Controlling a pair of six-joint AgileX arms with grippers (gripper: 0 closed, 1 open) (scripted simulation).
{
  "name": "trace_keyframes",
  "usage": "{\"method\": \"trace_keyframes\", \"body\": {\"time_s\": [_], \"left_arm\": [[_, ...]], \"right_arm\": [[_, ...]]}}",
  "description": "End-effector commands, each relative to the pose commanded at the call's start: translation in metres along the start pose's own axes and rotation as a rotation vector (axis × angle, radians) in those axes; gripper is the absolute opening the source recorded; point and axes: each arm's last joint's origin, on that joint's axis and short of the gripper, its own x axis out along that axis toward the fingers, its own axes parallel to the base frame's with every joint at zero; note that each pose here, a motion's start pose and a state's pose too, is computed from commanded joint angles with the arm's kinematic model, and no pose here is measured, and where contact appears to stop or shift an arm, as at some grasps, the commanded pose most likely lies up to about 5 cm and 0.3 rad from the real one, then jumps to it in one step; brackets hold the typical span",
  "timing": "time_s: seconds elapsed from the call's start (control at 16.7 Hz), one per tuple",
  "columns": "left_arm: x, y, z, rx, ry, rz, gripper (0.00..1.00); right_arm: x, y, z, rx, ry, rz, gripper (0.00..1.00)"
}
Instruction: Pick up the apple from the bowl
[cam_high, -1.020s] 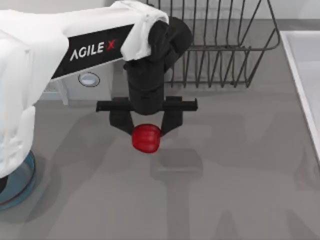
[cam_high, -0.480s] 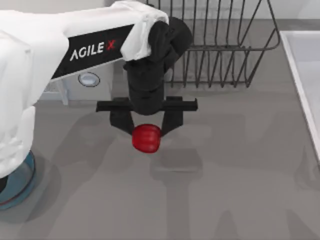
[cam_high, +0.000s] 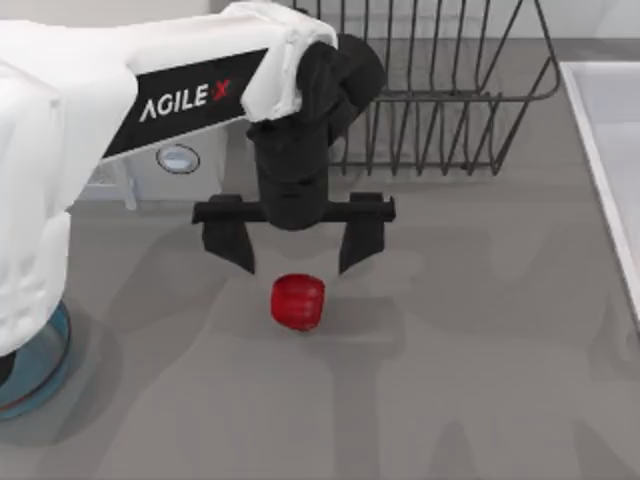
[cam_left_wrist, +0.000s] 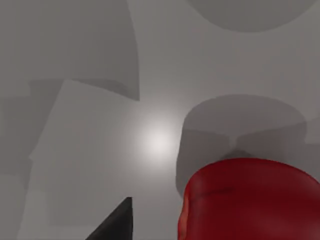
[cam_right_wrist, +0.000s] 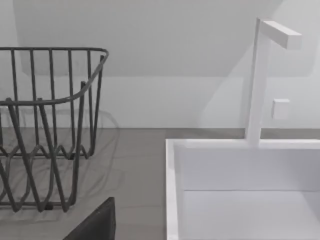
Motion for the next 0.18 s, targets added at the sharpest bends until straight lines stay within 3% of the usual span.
{"method": "trace_keyframes", "body": {"time_s": [0.18], "left_arm": [[0.0, 0.0, 0.0, 0.0, 0.0, 0.0, 1.0]], "right_arm": [[0.0, 0.0, 0.0, 0.0, 0.0, 0.0, 1.0]]}}
